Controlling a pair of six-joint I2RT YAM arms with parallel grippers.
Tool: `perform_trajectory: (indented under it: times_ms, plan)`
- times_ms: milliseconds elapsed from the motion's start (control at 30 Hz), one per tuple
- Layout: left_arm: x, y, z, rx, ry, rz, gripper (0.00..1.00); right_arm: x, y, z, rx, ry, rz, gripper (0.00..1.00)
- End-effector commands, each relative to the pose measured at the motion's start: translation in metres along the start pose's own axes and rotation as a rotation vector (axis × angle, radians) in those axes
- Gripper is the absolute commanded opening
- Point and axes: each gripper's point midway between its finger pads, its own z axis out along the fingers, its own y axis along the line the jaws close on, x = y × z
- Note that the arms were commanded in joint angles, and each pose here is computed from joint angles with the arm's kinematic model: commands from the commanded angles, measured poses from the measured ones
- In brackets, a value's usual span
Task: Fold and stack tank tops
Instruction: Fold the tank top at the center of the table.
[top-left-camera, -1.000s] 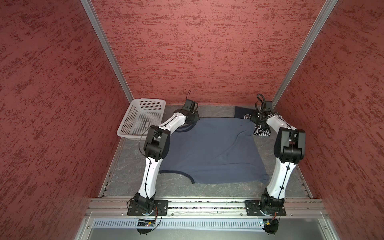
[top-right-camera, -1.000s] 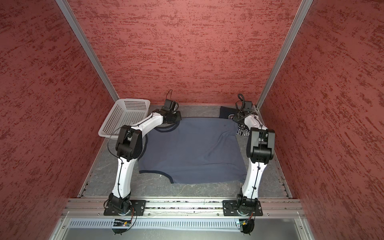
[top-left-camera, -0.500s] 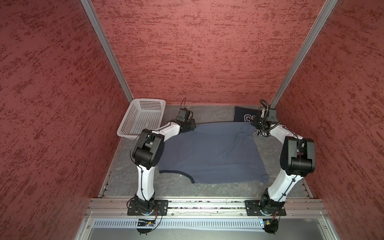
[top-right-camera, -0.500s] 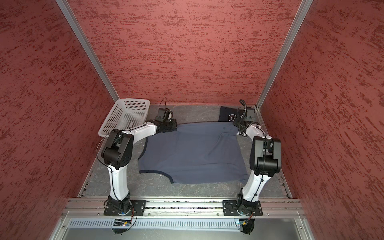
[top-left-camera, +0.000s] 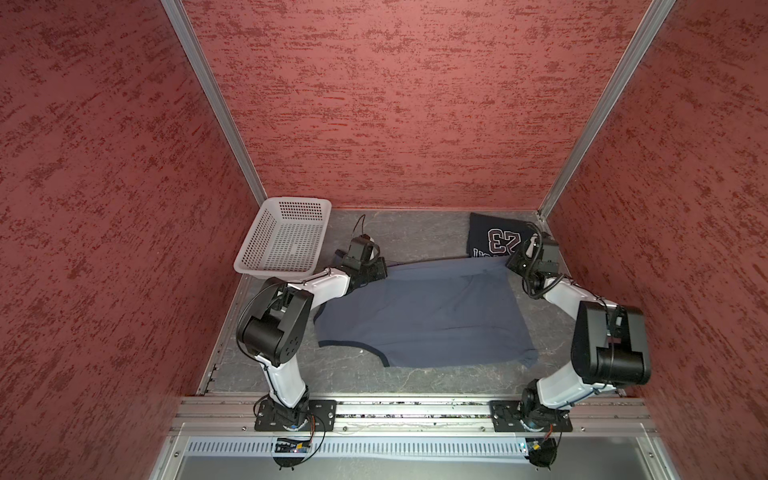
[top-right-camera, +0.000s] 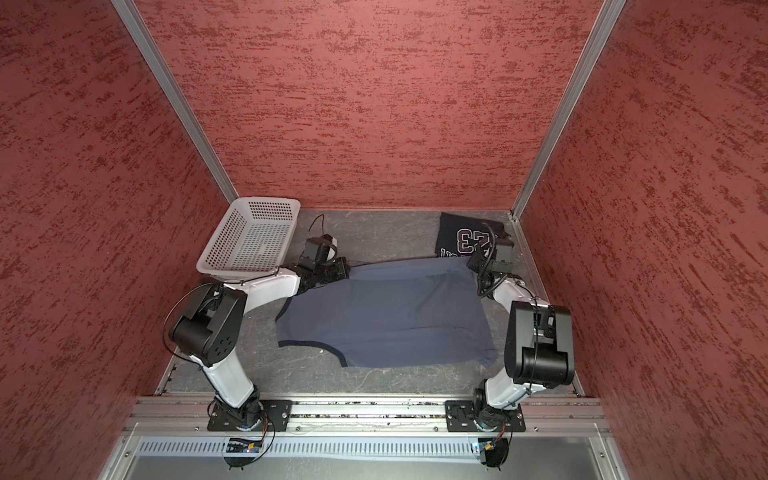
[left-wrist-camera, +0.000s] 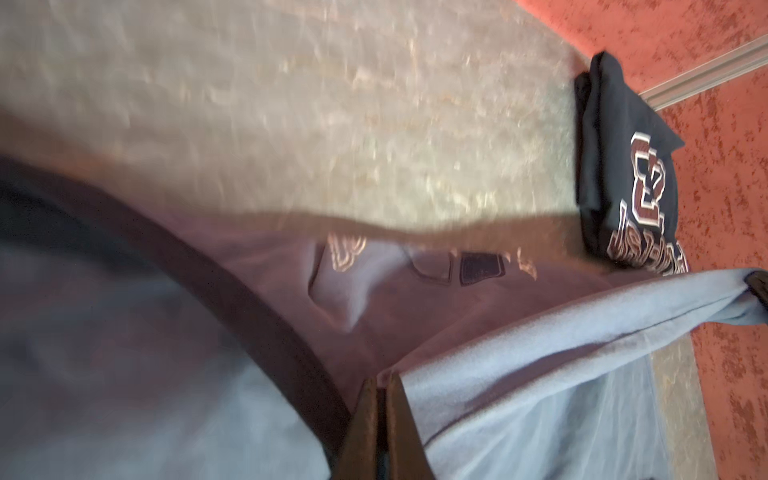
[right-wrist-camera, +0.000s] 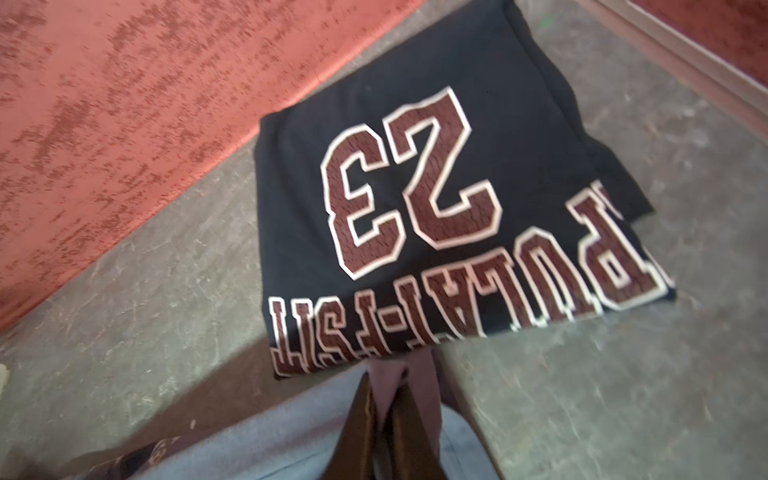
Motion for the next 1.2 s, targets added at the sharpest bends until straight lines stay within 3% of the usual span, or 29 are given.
perform_trajectory:
  times_ms: [0, 67, 133, 267, 367, 500, 600, 933, 1033, 1167]
  plan:
    - [0.017, -0.007, -0.005, 0.011, 0.009, -0.001, 0.11, -0.016, -0.010, -0.008, 0.046, -0.097, 0.042, 0.14]
    - [0.035, -0.004, -0.004, 0.000, 0.042, -0.011, 0.17, -0.009, -0.015, -0.007, 0.058, -0.081, 0.059, 0.24]
    - [0.047, 0.000, -0.009, -0.010, 0.041, -0.026, 0.21, -0.003, -0.018, -0.007, 0.061, -0.070, 0.074, 0.27]
    - [0.048, 0.004, -0.030, -0.024, -0.015, -0.029, 0.44, -0.004, -0.021, -0.016, 0.090, -0.075, 0.112, 0.39]
    - [0.037, -0.004, -0.037, -0.016, -0.024, -0.013, 0.46, -0.010, -0.013, -0.024, 0.057, -0.091, 0.118, 0.49]
    - [0.017, -0.012, -0.037, -0.018, -0.021, -0.002, 0.50, -0.006, 0.010, -0.021, -0.036, -0.024, 0.098, 0.50]
    - [0.009, -0.002, -0.029, -0.093, 0.016, -0.023, 0.56, 0.007, 0.013, -0.015, -0.037, 0.056, 0.107, 0.52]
    - [0.039, -0.005, 0.004, -0.188, 0.195, -0.004, 0.60, 0.048, -0.008, 0.015, 0.069, 0.262, 0.118, 0.66]
    - [0.044, 0.004, 0.003, -0.248, 0.200, -0.027, 0.61, 0.049, -0.023, 0.019, 0.167, 0.283, 0.122, 0.70]
    - [0.048, 0.004, 0.003, -0.231, 0.206, -0.045, 0.61, 0.046, -0.037, 0.028, 0.243, 0.293, 0.102, 0.71]
